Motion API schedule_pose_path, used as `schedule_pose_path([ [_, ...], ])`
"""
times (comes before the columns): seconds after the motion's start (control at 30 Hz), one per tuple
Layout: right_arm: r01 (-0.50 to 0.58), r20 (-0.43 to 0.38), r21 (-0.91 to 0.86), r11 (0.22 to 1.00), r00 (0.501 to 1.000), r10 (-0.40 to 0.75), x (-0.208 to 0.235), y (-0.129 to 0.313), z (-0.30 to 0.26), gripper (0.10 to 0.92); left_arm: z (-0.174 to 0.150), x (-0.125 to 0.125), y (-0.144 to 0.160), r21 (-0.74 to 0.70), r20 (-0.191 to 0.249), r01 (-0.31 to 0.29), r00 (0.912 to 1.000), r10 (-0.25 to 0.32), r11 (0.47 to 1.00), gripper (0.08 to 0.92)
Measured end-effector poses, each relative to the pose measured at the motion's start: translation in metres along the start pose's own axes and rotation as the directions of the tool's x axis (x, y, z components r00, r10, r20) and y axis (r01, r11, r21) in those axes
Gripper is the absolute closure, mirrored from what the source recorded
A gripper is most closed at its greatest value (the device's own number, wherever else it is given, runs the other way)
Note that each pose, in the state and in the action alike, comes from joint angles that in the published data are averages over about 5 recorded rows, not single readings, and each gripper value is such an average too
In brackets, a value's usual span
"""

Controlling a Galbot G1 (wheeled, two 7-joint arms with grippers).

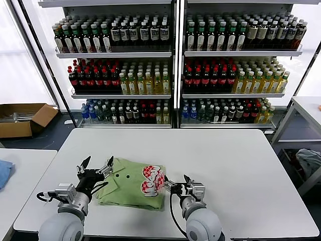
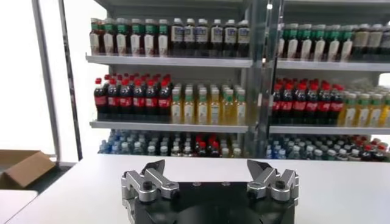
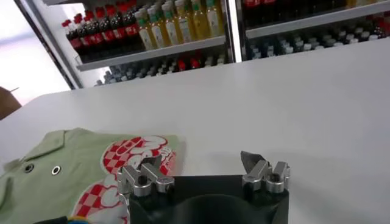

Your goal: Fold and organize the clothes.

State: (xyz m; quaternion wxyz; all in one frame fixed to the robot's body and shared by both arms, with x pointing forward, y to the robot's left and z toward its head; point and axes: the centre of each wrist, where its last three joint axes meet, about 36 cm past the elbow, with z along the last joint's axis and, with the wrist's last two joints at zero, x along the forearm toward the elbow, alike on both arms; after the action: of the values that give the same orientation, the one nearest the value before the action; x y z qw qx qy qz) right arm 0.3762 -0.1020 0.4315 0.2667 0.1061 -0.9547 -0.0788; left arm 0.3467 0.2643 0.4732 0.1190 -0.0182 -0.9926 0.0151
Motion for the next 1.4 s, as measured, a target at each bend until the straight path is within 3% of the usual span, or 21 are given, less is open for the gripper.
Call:
schedule_pose_path([
  [0.6, 0.062, -0.052, 0.069, 0.996, 0.997, -0.058, -0.017, 0.029, 0.017, 0.233, 0.008, -0.001, 0.009, 0.009, -0.038, 0.043, 0.9984, -0.042, 0.999, 0.177],
  [1.4, 0.030, -0.062, 0.094, 0.995, 0.998, -0.024, -0.024, 0.030, 0.031, 0.894, 0.011, -0.005, 0.011, 0.038, -0.050, 0.056, 0.9973, -0.054, 0.998, 0.177],
])
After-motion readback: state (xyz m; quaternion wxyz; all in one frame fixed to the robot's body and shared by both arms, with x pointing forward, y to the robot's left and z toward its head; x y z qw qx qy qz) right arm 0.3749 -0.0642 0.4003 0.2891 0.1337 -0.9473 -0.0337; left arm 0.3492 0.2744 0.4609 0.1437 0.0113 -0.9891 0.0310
